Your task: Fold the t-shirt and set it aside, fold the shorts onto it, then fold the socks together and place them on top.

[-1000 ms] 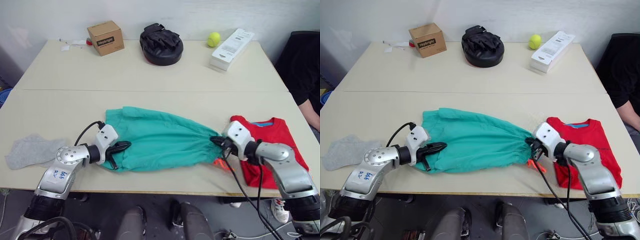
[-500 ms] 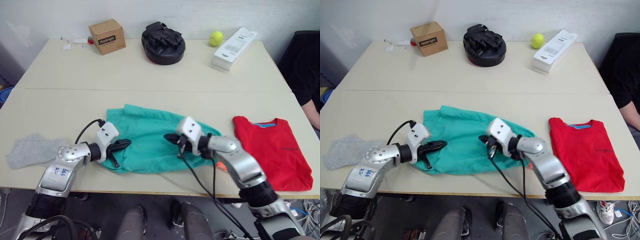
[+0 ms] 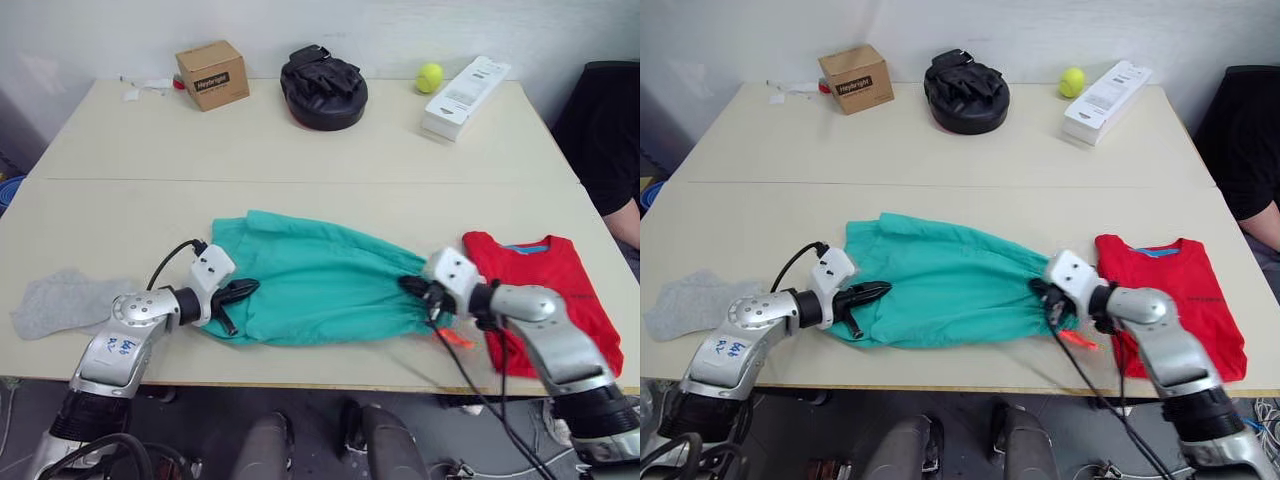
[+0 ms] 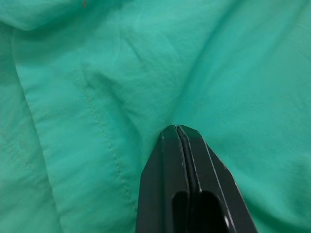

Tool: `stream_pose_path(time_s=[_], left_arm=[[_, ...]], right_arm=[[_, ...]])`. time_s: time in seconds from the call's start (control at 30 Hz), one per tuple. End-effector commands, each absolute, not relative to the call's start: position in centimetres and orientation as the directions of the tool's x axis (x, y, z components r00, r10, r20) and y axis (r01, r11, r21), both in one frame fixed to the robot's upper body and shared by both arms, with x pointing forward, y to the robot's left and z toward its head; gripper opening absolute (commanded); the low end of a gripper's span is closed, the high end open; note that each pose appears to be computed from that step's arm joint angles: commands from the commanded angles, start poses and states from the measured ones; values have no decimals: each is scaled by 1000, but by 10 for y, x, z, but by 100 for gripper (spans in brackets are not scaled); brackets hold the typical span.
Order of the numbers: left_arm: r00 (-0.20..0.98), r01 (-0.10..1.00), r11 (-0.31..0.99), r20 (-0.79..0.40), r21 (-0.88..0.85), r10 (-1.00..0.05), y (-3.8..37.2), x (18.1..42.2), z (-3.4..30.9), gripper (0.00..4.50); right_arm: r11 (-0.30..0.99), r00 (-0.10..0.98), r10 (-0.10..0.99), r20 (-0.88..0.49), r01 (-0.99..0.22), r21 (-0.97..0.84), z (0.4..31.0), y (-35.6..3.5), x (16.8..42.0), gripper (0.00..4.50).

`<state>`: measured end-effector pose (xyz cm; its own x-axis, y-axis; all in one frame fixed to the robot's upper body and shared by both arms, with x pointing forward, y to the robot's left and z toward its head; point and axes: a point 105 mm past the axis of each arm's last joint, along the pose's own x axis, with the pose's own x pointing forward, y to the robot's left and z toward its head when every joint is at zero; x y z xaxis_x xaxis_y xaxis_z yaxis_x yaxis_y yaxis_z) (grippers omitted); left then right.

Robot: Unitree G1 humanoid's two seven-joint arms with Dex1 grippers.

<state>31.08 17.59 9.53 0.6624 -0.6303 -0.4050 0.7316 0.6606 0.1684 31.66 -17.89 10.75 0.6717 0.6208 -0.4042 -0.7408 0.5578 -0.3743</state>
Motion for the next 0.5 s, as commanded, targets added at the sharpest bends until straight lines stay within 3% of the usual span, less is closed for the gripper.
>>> stream_pose_path(time_s=[0.03,0.17,0.23,0.33,0.43,0.5], left_arm=[[662,705,693,-490,151,-566,192,306,74,0],[668,720,670,-439,178,-601,192,306,96,0],[646,749,633,-425,195,-634,193,297,111,0],[606,788,582,-423,203,-673,192,285,126,62],[553,830,527,-389,182,-737,180,277,143,155],[519,853,494,-358,167,-776,170,275,154,225]], right_arm=[[582,694,618,-368,-719,-379,117,-192,317,2],[480,626,727,-280,-756,-446,148,-173,306,2],[390,546,789,-281,-799,-458,162,-165,289,2],[305,469,827,-311,-838,-453,170,-162,271,17],[236,397,848,-351,-876,-420,171,-161,252,88],[213,361,857,-368,-898,-385,171,-161,241,161]])
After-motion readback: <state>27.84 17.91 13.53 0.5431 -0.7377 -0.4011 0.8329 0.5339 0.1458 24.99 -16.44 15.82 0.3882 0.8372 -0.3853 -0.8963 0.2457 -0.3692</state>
